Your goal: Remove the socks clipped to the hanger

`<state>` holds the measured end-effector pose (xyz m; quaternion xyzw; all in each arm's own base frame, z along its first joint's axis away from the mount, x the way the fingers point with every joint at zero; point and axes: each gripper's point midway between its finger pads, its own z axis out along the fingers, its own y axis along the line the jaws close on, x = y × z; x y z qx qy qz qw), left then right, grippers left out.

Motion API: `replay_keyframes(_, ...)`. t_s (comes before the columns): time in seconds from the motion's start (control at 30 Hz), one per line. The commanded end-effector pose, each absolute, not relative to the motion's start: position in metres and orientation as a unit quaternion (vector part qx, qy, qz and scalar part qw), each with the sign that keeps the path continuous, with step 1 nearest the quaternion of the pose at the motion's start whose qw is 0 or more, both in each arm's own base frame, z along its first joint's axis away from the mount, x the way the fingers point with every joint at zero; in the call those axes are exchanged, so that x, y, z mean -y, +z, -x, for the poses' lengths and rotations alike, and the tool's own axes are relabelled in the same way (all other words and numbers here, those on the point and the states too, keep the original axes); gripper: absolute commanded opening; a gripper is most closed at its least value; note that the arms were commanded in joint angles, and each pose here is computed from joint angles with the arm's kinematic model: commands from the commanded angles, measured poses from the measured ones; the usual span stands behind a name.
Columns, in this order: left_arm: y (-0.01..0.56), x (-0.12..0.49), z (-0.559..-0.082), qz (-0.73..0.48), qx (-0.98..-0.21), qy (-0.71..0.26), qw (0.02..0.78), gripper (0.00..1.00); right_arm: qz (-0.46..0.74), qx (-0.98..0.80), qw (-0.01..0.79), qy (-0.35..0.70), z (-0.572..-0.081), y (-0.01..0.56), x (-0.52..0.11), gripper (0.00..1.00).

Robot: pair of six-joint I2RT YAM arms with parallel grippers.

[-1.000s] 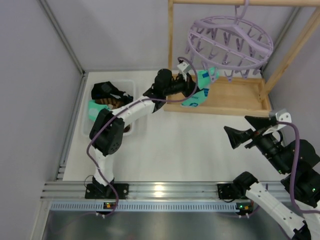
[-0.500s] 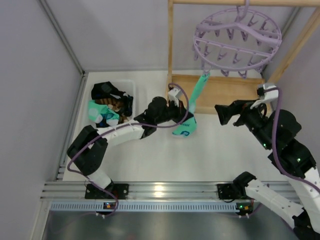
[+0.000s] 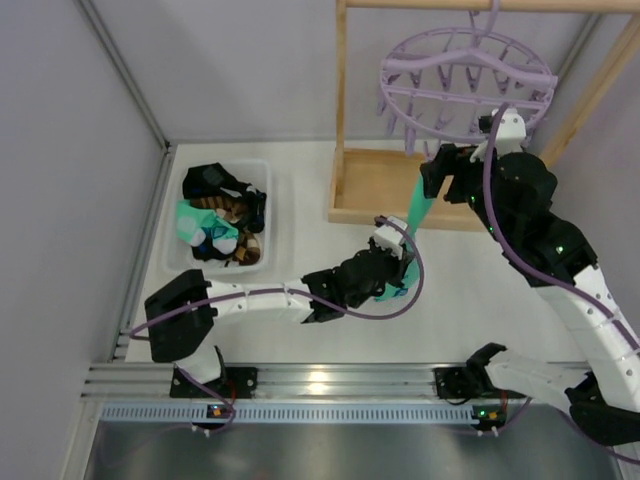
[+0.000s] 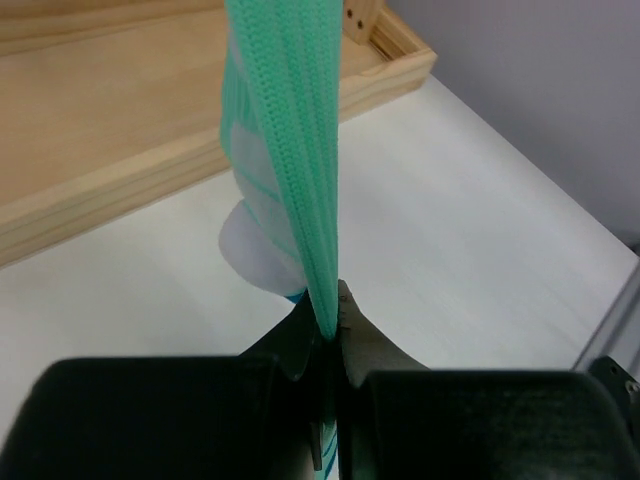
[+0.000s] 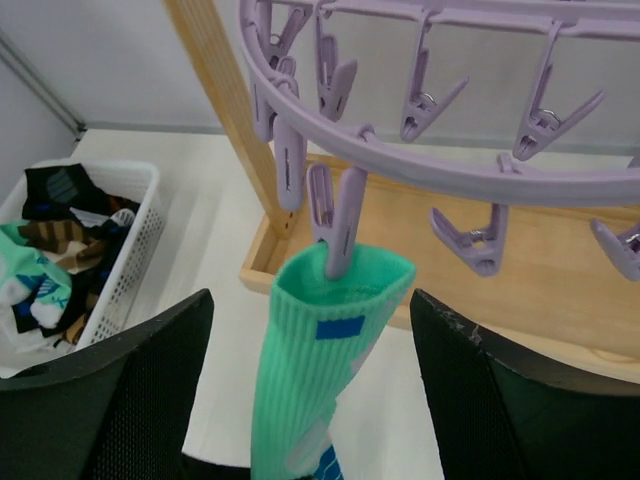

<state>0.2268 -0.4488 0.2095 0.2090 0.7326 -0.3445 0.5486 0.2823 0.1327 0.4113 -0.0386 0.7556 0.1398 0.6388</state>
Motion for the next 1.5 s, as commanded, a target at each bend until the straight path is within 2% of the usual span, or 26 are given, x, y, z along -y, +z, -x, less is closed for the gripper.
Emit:
replay_keyframes(0.0, 0.220, 0.442, -0.242, -0.169, -0.741, -0.251, 0.600, 0.00, 0.021, -0.754, 0.648, 0.102, -0.290, 0.430, -0.120, 0.75)
replay_keyframes(0.13, 0.223, 0.454, -0.235, -0.181, -0.734, -0.226, 0.614, 0.00, 0.019, -0.766, 0.639, 0.063, -0.304, 0.429, -0.116, 0.69)
replay_keyframes(0.33, 0.215, 0.476, -0.225, -0.208, -0.733, -0.213, 0.611, 0.00, -0.007, -0.779, 0.623, -0.063, -0.313, 0.421, -0.083, 0.69)
replay_keyframes(0.77, 0.203, 0.505, -0.205, -0.252, -0.728, -0.216, 0.600, 0.00, 0.021, -0.795, 0.599, -0.091, -0.330, 0.398, -0.099, 0.63)
replay_keyframes(1.0, 0.203, 0.510, -0.199, -0.257, -0.726, -0.224, 0.597, 0.00, 0.010, -0.788, 0.597, -0.150, -0.338, 0.394, -0.087, 0.63)
replay_keyframes(1.47, 0.208, 0.518, -0.190, -0.265, -0.720, -0.233, 0.597, 0.00, 0.019, -0.781, 0.605, -0.155, -0.350, 0.389, -0.095, 0.57)
